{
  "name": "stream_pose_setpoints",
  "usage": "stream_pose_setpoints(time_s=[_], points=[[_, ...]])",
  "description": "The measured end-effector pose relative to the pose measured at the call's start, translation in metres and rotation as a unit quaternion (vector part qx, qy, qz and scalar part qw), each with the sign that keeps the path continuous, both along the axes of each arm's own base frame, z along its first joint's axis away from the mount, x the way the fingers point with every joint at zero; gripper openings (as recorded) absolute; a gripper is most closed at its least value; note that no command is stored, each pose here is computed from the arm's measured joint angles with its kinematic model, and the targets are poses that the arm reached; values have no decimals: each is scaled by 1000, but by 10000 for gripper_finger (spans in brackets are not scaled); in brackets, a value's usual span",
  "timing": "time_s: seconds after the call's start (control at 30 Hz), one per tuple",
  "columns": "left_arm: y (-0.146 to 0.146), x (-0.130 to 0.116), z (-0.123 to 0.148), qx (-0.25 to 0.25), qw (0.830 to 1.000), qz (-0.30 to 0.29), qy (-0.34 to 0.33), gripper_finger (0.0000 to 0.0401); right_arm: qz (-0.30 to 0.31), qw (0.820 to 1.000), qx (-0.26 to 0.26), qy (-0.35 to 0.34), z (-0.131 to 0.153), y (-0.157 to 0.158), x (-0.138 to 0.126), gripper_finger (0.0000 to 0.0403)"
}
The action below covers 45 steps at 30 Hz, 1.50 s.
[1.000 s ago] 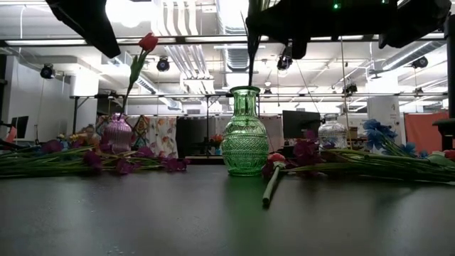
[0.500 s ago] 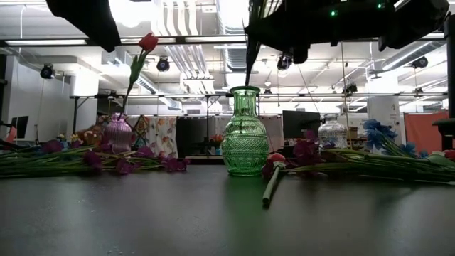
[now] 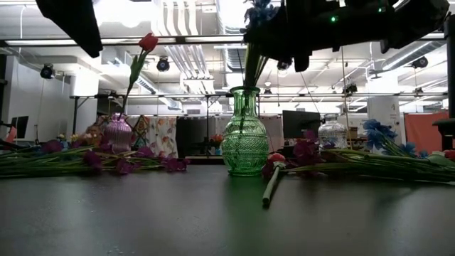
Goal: Sort flowers into vase by color
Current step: Put the bottom right blue flowers into the green vase, then put the bottom left violet flowers into the transparent vase
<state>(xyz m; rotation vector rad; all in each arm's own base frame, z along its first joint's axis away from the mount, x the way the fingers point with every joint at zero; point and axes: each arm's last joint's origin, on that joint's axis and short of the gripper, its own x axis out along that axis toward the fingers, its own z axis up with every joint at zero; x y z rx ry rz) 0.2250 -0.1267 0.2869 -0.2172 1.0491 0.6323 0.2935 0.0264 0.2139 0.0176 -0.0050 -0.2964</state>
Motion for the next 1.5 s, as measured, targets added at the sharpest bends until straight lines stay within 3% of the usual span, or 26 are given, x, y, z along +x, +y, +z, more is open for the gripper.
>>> stream_pose_setpoints(time_s=[0.2,0.43,0.57,0.77,0.87,0.97,1.17,1.33,1.5], points=[[-2,0,-3,-20,1000,3,16,191,5,999,18,29,2,1,2,258],[-2,-12,-5,-67,992,90,63,194,4,993,26,116,16,2,5,316],[-7,-19,-7,-83,988,106,80,215,1,988,33,148,26,1,2,334],[-14,-24,-28,-67,983,137,100,263,-4,985,50,164,36,0,-12,343],[-17,-24,-49,-66,976,153,141,271,-6,982,57,178,40,-1,-20,343],[-23,-24,-72,-71,966,163,190,269,-7,980,63,187,43,-1,-27,343],[-29,-19,-105,-32,954,172,245,256,8,981,65,181,50,6,-35,343],[-31,-15,-121,-19,950,176,259,238,19,982,63,178,51,12,-36,343],[-26,-15,-134,-42,953,178,240,220,23,982,62,179,51,14,-36,343]])
